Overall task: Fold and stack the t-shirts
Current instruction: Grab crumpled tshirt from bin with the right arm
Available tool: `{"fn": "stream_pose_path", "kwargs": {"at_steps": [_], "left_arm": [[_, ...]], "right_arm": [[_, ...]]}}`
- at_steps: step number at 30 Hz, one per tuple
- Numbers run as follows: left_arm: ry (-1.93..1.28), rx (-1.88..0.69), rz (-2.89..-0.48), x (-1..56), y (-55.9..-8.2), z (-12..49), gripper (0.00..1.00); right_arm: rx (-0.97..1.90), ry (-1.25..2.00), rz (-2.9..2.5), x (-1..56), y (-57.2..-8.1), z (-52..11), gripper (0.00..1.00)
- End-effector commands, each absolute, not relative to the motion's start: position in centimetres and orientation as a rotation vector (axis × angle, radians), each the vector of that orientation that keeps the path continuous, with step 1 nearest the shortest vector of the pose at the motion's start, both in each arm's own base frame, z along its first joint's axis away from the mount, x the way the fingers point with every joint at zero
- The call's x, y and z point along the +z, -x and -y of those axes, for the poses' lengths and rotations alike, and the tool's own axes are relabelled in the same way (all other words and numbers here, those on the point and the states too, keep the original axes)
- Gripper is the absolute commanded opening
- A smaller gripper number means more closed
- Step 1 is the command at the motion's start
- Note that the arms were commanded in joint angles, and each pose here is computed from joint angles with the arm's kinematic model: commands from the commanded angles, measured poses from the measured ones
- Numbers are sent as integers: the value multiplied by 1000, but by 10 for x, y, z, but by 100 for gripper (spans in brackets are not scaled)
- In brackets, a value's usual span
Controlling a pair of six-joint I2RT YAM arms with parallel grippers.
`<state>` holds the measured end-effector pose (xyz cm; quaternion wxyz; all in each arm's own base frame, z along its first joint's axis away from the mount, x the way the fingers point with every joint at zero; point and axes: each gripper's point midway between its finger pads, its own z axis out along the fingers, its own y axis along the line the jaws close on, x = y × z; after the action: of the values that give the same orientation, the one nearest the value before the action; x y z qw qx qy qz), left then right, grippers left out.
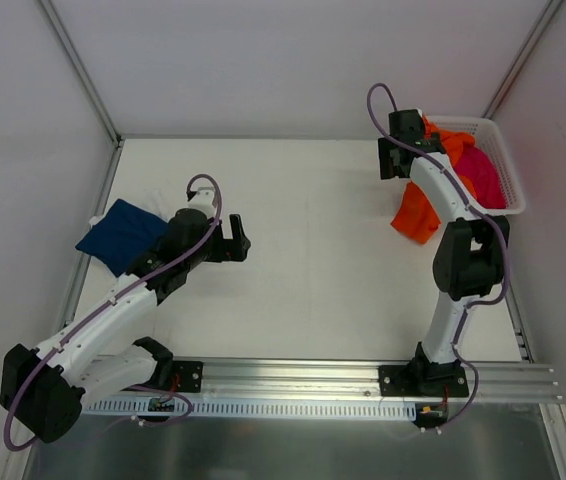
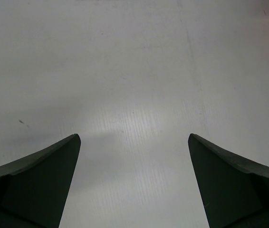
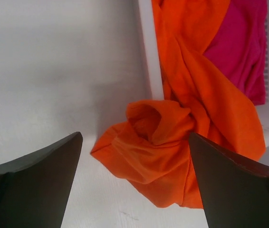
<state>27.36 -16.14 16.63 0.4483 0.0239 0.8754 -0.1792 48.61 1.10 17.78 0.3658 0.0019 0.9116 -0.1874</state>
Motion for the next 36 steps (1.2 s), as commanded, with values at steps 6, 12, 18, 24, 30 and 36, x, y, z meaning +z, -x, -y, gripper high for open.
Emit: {"fn": "stream_pose_path", "kwargs": {"at_steps": [6, 12, 18, 24, 30, 36], "left_arm": [[-137, -571, -2074, 177, -278, 180, 99], [-120, -558, -2075, 176, -279, 177, 99], [-110, -572, -2073, 178, -279, 177, 99], [-102, -572, -2108, 167, -279, 179, 99], [-87, -560, -2111, 164, -281, 177, 99], [-73, -570, -2144, 156, -285, 182, 99]], "right_arm": [[-721, -110, -2461, 161, -441, 20, 99], [-723, -151, -2477, 158, -413, 24, 29], [-745, -147, -2462, 172, -406, 26, 1], [-673, -133, -2383, 205, -406, 14, 0], [-392, -68, -2286, 262, -393, -28, 1], [223, 85, -2107, 356, -376, -109, 1]]}}
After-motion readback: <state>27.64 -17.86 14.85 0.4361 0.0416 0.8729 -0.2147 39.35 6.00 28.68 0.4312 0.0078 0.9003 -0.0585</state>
